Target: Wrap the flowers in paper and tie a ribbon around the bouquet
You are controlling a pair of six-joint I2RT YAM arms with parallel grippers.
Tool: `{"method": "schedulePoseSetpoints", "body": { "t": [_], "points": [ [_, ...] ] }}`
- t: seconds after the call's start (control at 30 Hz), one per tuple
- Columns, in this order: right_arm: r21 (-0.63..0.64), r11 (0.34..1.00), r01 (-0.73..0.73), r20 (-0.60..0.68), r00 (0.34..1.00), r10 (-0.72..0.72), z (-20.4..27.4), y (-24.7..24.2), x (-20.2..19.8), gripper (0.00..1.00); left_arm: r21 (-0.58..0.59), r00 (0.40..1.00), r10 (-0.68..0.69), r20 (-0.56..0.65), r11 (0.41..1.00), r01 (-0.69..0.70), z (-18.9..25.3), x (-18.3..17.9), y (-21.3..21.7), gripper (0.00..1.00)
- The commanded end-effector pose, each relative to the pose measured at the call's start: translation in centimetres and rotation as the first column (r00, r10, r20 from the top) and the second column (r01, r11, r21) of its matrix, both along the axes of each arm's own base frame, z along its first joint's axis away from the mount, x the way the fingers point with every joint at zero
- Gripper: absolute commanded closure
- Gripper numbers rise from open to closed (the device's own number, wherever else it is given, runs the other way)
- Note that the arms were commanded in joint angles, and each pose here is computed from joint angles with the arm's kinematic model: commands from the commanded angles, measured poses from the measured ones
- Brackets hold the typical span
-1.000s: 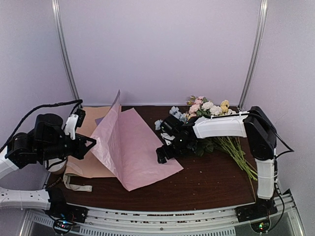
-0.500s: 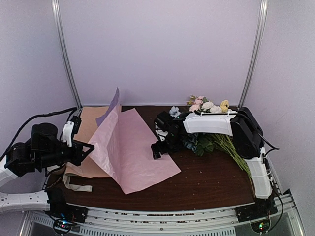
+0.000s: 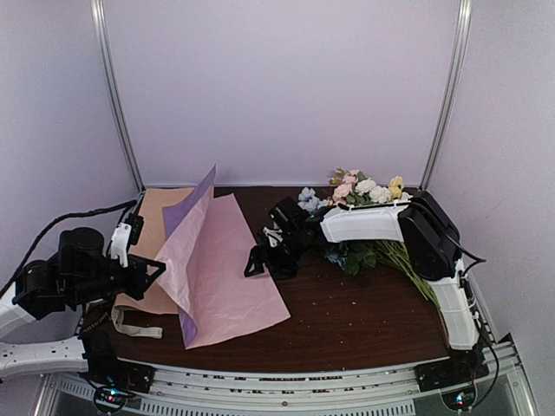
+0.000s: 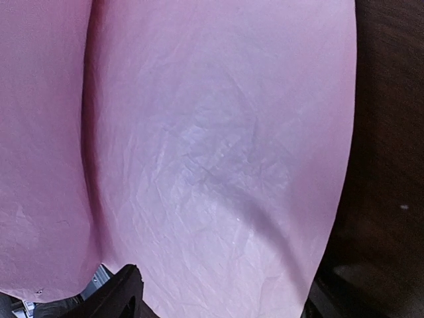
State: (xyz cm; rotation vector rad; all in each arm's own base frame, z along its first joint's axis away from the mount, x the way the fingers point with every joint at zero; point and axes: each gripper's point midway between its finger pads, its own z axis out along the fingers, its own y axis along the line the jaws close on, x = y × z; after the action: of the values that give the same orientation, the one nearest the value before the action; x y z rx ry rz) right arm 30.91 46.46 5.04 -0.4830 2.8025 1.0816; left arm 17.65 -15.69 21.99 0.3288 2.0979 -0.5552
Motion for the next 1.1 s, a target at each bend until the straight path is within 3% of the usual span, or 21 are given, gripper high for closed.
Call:
{"method": "schedulePoseSetpoints", "body": {
  "t": [0.0, 0.13, 0.2, 0.37, 0.47, 0.6, 0.77, 0.93, 1.07],
  "points": [
    [0.125, 0.991, 0.045, -0.038, 0.998, -0.040, 1.0, 2.5, 0.5, 0.20, -0.037, 0.999, 0.021, 0.030, 0.999, -0.019, 0.5, 0.5, -0.1, 1.00],
    [0.142, 0.989, 0.050, -0.045, 0.998, -0.044, 1.1, 3.6, 0.6, 0.22, -0.051, 0.999, 0.029, 0.025, 0.998, -0.028, 0.6, 0.6, -0.1, 1.00],
    [0.154, 0.987, 0.045, -0.058, 0.998, -0.037, 0.9, 4.2, 0.3, 0.28, -0.055, 0.999, 0.035, 0.030, 0.998, -0.033, 0.8, 0.6, 0.0, 1.00],
    [0.182, 0.983, 0.031, -0.035, 0.999, -0.025, 1.9, 5.1, 0.6, 0.73, -0.035, 0.996, 0.085, 0.019, 0.996, -0.084, 0.7, 0.5, 1.3, 1.00],
    [0.155, 0.987, 0.045, 0.058, 0.997, -0.055, 3.8, 4.1, 2.5, 1.00, 0.008, 0.982, 0.187, 0.003, 0.982, -0.187, 0.8, 0.5, 3.7, 1.00],
    [0.056, 0.996, 0.073, 0.277, 0.957, -0.086, 8.7, 0.6, 5.7, 1.00, 0.047, 0.960, 0.280, 0.009, 0.959, -0.280, 1.2, 0.4, 6.1, 1.00],
    [-0.056, 0.985, 0.163, 0.536, 0.837, -0.108, 16.4, -6.6, 5.9, 1.00, 0.092, 0.933, 0.353, 0.070, 0.929, -0.358, 2.7, 1.3, 7.6, 1.00],
    [-0.081, 0.967, 0.241, 0.608, 0.781, -0.144, 18.4, -12.6, 2.5, 1.00, 0.151, 0.913, 0.387, 0.129, 0.902, -0.404, 3.1, 3.3, 7.4, 1.00],
    [-0.090, 0.955, 0.281, 0.620, 0.767, -0.167, 17.7, -16.0, -1.0, 1.00, 0.160, 0.902, 0.420, 0.098, 0.888, -0.430, 1.8, 6.3, 7.9, 1.00]
  ]
}}
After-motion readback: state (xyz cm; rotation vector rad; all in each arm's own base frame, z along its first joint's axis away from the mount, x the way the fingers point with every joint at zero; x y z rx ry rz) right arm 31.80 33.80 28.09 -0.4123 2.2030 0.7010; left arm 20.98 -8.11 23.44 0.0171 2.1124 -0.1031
